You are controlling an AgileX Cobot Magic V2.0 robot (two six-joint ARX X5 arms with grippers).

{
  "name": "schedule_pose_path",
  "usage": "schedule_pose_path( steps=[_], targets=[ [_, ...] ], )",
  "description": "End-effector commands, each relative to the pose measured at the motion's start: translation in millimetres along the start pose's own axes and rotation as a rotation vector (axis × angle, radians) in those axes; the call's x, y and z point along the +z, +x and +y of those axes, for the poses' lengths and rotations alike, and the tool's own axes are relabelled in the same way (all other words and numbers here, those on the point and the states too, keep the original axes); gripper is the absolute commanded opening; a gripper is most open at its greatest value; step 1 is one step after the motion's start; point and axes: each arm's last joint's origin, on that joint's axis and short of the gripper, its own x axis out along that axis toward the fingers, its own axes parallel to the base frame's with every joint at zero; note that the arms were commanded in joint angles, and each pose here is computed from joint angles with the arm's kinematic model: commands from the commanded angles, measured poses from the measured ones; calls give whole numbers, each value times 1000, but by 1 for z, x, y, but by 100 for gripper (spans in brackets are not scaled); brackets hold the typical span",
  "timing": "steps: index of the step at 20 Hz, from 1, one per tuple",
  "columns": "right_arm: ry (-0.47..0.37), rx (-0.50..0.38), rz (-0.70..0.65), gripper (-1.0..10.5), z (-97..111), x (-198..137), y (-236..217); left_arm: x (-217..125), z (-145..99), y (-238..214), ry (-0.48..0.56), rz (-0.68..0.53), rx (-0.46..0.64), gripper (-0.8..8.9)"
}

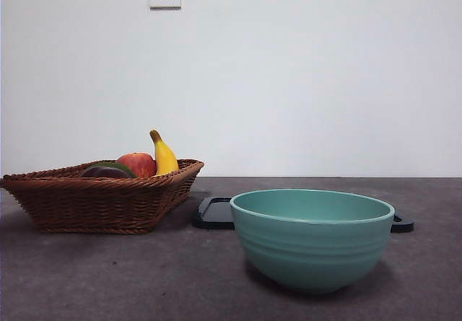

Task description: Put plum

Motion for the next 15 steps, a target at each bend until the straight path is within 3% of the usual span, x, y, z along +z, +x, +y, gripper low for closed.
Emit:
schedule_pose_path(
  steps=[1, 8, 15],
  targets=[
    [-20, 2, -22, 420, 2, 5, -3, 12, 2, 7, 22, -25, -3, 495],
    [-20, 1, -22, 420, 2, 5, -3, 65, 4, 56, 60, 26, 32, 491],
    [-22, 5, -20, 420, 2, 5, -3, 84, 1, 145, 166, 261, 85, 491]
  ],
)
